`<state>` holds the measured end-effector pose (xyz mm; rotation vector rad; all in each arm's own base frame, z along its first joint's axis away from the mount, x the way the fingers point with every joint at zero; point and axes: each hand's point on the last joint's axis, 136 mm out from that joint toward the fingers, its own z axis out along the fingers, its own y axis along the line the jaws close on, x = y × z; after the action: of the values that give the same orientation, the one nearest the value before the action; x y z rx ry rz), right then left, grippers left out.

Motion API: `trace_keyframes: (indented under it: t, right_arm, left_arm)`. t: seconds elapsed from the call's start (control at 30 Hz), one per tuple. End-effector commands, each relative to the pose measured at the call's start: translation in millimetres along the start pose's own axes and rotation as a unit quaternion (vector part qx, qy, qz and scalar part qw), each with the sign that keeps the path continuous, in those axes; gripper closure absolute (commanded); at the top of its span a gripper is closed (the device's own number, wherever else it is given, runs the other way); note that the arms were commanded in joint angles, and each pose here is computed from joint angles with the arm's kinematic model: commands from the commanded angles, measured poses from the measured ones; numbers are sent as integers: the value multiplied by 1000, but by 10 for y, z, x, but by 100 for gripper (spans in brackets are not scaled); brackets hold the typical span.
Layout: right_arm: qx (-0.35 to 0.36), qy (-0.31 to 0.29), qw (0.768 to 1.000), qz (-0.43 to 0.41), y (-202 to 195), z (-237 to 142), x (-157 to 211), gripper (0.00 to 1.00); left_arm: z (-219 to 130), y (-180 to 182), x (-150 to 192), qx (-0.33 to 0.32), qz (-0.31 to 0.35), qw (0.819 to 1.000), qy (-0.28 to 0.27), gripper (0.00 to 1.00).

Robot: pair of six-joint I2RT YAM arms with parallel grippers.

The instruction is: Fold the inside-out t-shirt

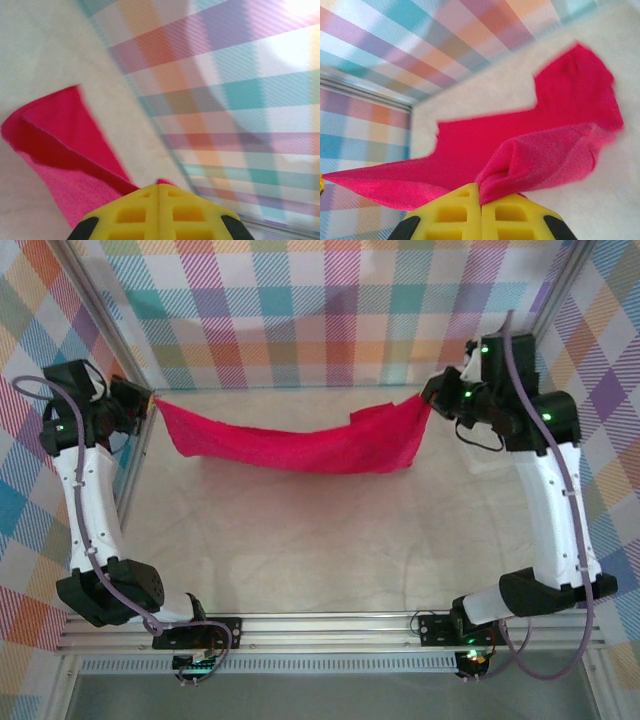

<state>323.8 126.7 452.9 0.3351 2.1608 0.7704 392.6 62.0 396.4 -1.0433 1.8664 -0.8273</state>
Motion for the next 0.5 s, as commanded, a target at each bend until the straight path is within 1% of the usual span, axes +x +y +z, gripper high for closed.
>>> trace_keyframes:
  t: [0.0,0.1,0.2,0.37,0.47]
  right_arm:
    - [-105,-109,988,-42,515,-749,-338,100]
    - [-155,-159,973,-61,725,-1220,-406,100]
    - [-188,-190,961,-76,850,-1599,-399,100]
    - [-231,-236,939,-97,994,-2150,-365,100]
    - [-229,-263,931,-111,1005,-2353,-391,100]
  left_arm:
    - [-582,-663,-56,86,27,995,-43,100]
    - [-998,-1038,-145,126,50,987,-89,100]
    - [-1371,-1355,-181,166,68,976,-122,100]
    - [-1930,-1748,-178,226,94,955,-170,100]
    - [-2203,-1890,-198,247,106,942,-203,100]
